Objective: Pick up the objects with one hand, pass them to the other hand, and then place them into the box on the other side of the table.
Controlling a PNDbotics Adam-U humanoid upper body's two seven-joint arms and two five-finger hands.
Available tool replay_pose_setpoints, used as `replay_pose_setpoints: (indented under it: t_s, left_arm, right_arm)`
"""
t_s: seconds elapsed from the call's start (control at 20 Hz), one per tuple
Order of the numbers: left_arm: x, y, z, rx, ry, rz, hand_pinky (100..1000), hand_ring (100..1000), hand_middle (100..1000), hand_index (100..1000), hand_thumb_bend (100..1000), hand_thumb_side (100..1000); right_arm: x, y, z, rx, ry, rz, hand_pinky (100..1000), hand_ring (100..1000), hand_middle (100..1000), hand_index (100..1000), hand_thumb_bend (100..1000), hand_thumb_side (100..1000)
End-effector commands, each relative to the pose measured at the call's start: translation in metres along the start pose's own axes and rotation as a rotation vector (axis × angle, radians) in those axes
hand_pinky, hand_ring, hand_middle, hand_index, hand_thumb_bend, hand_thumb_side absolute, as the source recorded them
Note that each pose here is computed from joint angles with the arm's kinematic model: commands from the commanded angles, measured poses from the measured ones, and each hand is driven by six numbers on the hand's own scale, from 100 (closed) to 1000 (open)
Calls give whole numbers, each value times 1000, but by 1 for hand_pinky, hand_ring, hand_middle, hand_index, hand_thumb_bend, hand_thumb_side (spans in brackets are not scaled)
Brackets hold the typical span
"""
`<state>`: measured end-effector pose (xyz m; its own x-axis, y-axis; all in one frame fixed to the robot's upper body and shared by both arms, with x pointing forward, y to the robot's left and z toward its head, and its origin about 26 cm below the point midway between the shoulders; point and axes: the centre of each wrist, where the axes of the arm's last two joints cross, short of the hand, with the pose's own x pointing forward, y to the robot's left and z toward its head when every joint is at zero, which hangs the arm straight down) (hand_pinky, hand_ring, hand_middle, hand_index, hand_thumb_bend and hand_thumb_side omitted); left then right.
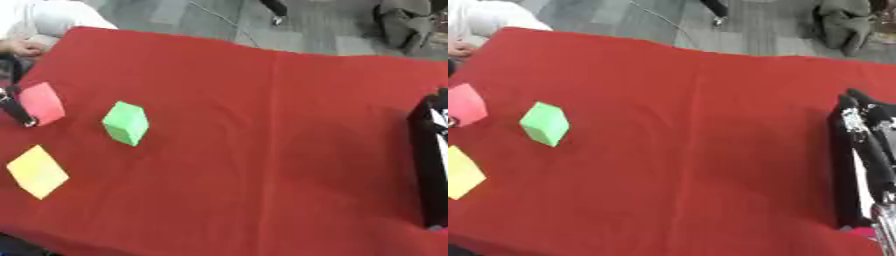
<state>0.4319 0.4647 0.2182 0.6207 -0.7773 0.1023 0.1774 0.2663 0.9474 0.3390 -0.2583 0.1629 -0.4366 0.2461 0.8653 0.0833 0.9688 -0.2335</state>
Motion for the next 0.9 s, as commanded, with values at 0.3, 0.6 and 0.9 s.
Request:
replay_pose_setpoints:
  t_s: [0.3, 0.6, 0.9]
  left_arm:
    - [2, 19, 6, 89, -34, 90, 866, 793, 610, 552, 100, 100]
    - [7, 43, 25, 162, -156, 152, 834, 745, 566, 516, 100, 100]
    - [22, 56, 61, 215, -381, 175, 820, 728, 558, 515, 100, 100]
  right_arm:
    - [6, -5, -2, -10, -21, 7, 890, 1000, 873, 930, 100, 777]
    - [6, -6, -2, -10, -23, 12, 890, 1000, 873, 930, 100, 773]
    - [15, -6, -8, -1, -63, 20, 890, 1000, 873, 929, 100, 753]
